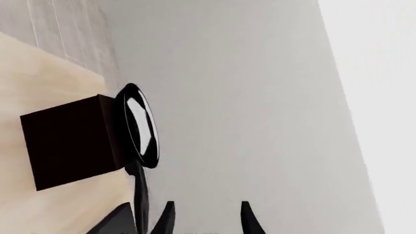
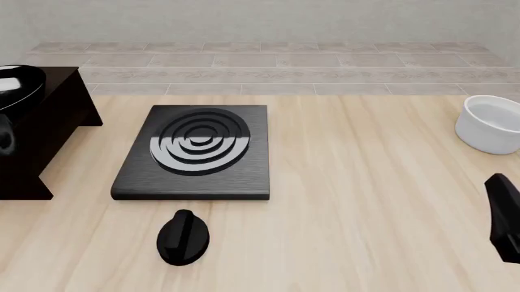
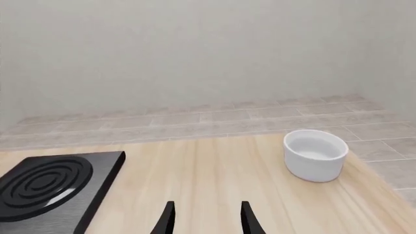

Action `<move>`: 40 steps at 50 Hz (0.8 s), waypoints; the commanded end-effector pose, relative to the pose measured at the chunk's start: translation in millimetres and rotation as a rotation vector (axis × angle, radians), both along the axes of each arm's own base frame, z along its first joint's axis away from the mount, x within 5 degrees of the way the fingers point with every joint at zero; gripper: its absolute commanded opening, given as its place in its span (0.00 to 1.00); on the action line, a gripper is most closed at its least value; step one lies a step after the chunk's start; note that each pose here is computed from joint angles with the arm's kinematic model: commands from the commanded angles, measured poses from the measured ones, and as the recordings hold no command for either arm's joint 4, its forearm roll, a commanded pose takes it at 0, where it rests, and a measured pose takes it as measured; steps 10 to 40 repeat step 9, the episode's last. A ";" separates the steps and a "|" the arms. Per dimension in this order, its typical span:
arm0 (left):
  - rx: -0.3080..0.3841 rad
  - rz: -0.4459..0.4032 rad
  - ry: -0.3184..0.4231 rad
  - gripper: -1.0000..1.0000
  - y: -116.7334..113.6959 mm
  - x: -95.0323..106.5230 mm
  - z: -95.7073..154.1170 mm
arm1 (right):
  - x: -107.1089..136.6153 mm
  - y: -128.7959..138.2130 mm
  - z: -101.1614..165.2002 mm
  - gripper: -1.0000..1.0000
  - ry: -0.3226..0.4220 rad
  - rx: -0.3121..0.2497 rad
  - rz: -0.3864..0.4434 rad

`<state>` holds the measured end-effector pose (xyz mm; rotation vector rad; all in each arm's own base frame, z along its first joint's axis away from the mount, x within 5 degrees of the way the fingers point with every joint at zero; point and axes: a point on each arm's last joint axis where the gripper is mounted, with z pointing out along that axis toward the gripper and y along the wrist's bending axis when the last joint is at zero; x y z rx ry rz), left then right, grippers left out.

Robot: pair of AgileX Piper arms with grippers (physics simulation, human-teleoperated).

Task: Put the frying pan on top of the cabinet.

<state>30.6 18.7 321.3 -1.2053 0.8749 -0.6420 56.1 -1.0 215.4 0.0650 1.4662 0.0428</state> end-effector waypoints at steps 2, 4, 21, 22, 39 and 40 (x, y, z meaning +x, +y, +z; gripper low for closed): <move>0.103 -0.063 -0.051 1.00 -36.4 -65.2 57.8 | -0.3 0.0 1.5 1.00 -0.018 0.000 0.000; 0.146 -0.102 -0.072 1.00 -45.2 -88.7 77.8 | -0.4 -0.8 1.8 1.00 -0.023 0.012 -0.013; 0.222 -0.162 -0.064 1.00 -57.9 -137.7 102.9 | -0.6 -1.0 3.5 1.00 -0.044 0.019 -0.016; 0.222 -0.162 -0.064 1.00 -57.9 -137.7 102.9 | -0.6 -1.0 3.5 1.00 -0.044 0.019 -0.016; 0.222 -0.162 -0.064 1.00 -57.9 -137.7 102.9 | -0.6 -1.0 3.5 1.00 -0.044 0.019 -0.016; 0.222 -0.162 -0.064 1.00 -57.9 -137.7 102.9 | -0.6 -1.0 3.5 1.00 -0.044 0.019 -0.016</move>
